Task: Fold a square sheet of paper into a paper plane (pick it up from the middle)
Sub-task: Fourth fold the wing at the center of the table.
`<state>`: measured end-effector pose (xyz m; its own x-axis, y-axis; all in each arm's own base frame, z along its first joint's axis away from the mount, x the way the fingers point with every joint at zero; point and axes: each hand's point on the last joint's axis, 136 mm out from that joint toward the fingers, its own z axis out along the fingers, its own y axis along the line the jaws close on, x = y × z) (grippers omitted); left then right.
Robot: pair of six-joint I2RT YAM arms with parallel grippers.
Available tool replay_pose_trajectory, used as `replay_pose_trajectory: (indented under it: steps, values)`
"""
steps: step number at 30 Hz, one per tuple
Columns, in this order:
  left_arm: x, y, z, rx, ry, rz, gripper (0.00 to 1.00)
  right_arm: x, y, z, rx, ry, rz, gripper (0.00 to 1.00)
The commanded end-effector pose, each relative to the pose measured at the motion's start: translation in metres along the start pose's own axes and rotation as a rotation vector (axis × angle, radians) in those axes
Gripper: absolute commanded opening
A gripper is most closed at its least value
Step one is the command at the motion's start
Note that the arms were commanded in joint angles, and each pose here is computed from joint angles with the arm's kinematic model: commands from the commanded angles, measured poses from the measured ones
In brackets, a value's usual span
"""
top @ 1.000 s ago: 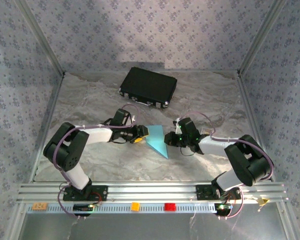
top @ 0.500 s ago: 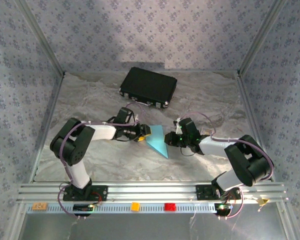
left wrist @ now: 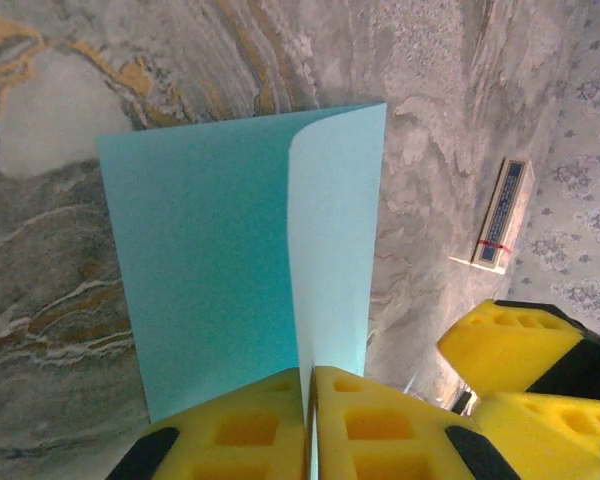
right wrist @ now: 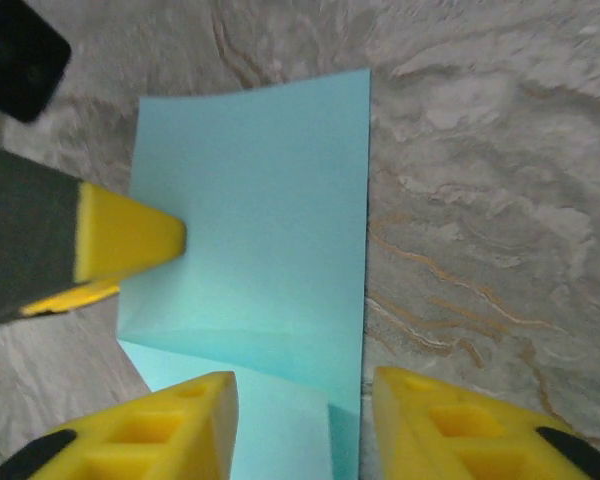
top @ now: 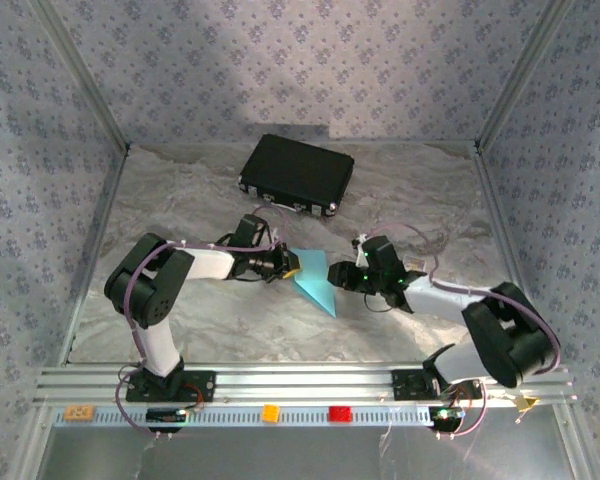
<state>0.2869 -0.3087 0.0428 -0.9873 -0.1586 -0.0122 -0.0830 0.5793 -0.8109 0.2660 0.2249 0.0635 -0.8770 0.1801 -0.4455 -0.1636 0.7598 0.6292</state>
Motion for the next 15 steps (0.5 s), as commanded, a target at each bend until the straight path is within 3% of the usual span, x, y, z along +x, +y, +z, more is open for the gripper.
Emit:
replay_pose_trajectory:
  steps: [1, 6, 8, 11, 15]
  values:
    - [-0.001, -0.014, -0.004, 0.033, -0.016, 0.022, 0.08, 0.0, -0.012, -0.014, 0.089, -0.047, -0.03, 0.53]
    - [-0.002, -0.012, -0.007, 0.018, -0.043, 0.009, 0.04, -0.005, -0.019, -0.033, 0.152, -0.144, -0.064, 0.74]
    - [-0.003, -0.011, -0.008, 0.013, -0.052, 0.006, 0.04, -0.006, -0.019, -0.038, 0.166, -0.164, -0.084, 0.77]
    - [-0.002, -0.012, -0.009, 0.011, -0.065, 0.003, 0.02, -0.006, -0.011, -0.04, 0.149, -0.169, -0.12, 0.76]
    - [0.0, -0.015, -0.008, 0.006, -0.072, 0.006, 0.03, 0.003, 0.009, -0.034, 0.109, -0.168, -0.33, 0.69]
